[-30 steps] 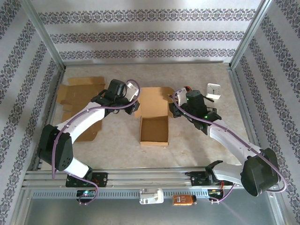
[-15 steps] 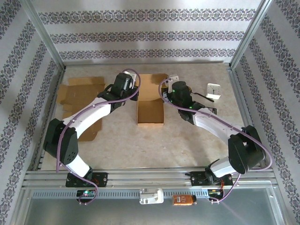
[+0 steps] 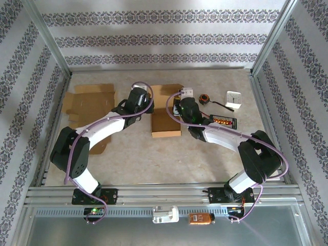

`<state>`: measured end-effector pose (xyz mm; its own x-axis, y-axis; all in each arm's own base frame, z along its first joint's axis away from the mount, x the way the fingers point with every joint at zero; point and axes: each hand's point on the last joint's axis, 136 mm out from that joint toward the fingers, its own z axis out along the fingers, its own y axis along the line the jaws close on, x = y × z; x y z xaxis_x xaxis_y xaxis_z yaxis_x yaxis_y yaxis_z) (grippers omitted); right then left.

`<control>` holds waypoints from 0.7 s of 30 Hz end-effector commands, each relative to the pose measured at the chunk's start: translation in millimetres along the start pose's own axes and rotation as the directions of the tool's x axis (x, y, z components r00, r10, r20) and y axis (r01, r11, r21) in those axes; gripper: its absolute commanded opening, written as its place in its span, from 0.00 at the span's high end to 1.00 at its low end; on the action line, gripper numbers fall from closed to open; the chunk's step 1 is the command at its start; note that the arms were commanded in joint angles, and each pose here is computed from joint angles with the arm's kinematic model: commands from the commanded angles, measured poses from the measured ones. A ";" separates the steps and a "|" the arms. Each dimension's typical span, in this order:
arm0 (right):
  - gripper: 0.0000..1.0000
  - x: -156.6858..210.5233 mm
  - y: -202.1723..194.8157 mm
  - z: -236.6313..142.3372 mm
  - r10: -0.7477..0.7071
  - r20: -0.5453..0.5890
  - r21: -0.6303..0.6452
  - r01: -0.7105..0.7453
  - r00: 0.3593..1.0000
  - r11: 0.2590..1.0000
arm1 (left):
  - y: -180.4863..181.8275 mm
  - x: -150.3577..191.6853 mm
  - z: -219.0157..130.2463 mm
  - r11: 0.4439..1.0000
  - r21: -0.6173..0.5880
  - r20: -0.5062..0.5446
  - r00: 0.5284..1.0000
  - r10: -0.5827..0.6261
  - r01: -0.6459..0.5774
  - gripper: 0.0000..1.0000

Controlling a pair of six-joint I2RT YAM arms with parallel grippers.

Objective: Fold the paper box

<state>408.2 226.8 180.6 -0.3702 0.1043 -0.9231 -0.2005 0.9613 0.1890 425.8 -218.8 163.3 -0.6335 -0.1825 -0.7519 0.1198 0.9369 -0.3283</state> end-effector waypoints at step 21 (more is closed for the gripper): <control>0.83 63.9 -8.7 -30.4 0.038 -0.050 -0.040 -0.040 0.998 0.998 | -21.2 95.8 -10.8 0.954 0.159 -0.206 0.953 -0.221 0.256 0.75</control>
<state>367.9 210.2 136.2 -0.3977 0.1243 -0.9091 -0.1919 0.9576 0.2148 386.9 -237.8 149.3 -0.6481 -0.3614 -0.6703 0.1179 0.8220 -0.5572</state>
